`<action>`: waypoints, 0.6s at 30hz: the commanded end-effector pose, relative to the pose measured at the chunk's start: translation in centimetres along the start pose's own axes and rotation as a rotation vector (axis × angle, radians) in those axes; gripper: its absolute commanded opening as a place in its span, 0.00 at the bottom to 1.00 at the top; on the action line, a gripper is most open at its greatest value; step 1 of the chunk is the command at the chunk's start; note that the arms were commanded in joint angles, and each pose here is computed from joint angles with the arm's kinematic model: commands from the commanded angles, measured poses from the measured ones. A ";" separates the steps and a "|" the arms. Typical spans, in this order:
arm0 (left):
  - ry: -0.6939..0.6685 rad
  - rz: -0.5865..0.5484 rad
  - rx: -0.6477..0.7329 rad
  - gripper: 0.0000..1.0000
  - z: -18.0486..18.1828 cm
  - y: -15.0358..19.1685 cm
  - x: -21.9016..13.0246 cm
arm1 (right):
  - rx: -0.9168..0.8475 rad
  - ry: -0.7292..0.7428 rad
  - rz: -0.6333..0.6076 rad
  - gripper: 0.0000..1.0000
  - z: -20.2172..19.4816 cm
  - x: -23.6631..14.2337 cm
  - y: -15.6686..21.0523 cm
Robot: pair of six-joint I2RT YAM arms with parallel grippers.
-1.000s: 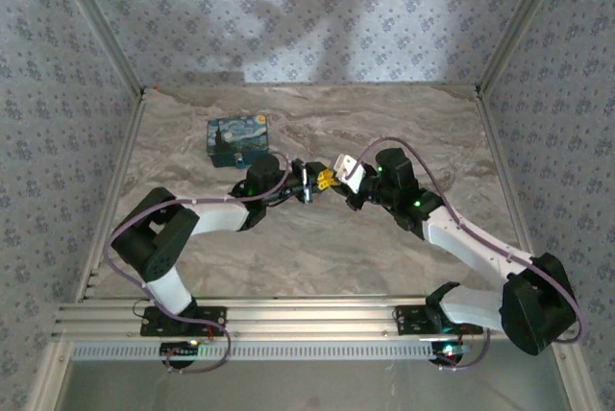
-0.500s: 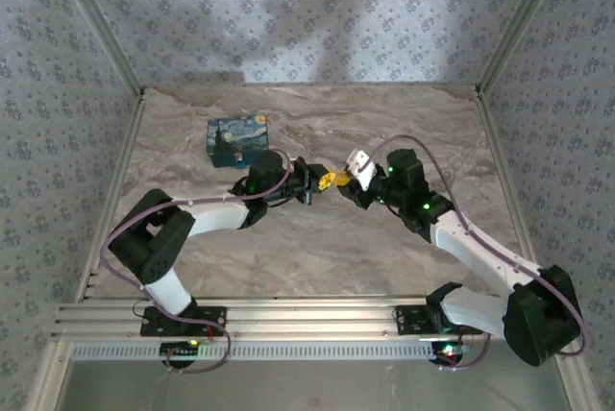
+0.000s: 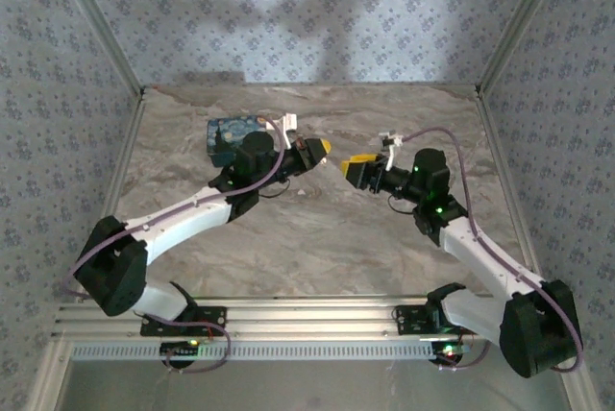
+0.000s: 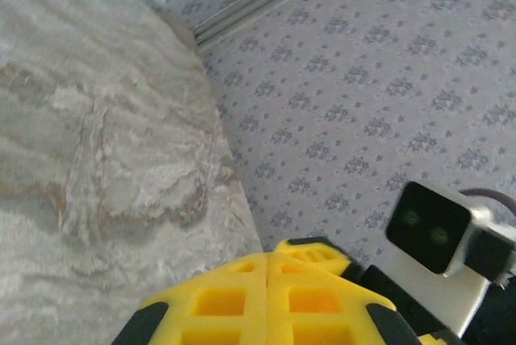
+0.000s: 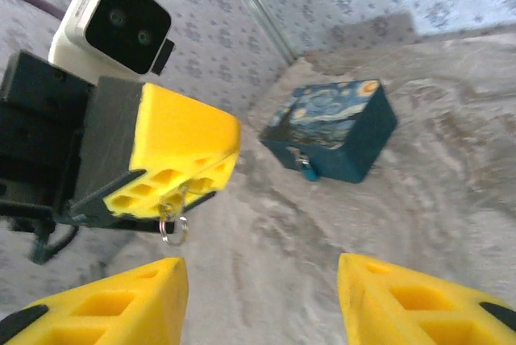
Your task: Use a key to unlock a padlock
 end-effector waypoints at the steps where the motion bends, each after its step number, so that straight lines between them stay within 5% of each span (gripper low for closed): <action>1: 0.082 -0.085 0.163 0.00 -2.7 -1.6 -0.3 | 0.115 -0.186 -0.052 0.59 3.7 -0.2 -1.8; 18: 0.162 -0.129 0.116 0.00 -4.8 -2.4 -0.6 | 0.174 -0.254 -0.063 0.52 4.8 1.6 -1.9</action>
Point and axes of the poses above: each hand's point on the last joint's axis, 136 mm out from that joint toward the fingers, its own x axis out along the fingers, its own z axis along the line the jaws close on, y = z × x, the point moved 2 cm from there along -x, back along the fingers, and after that the axes turned 7 degrees about x, right-handed, at the moved point
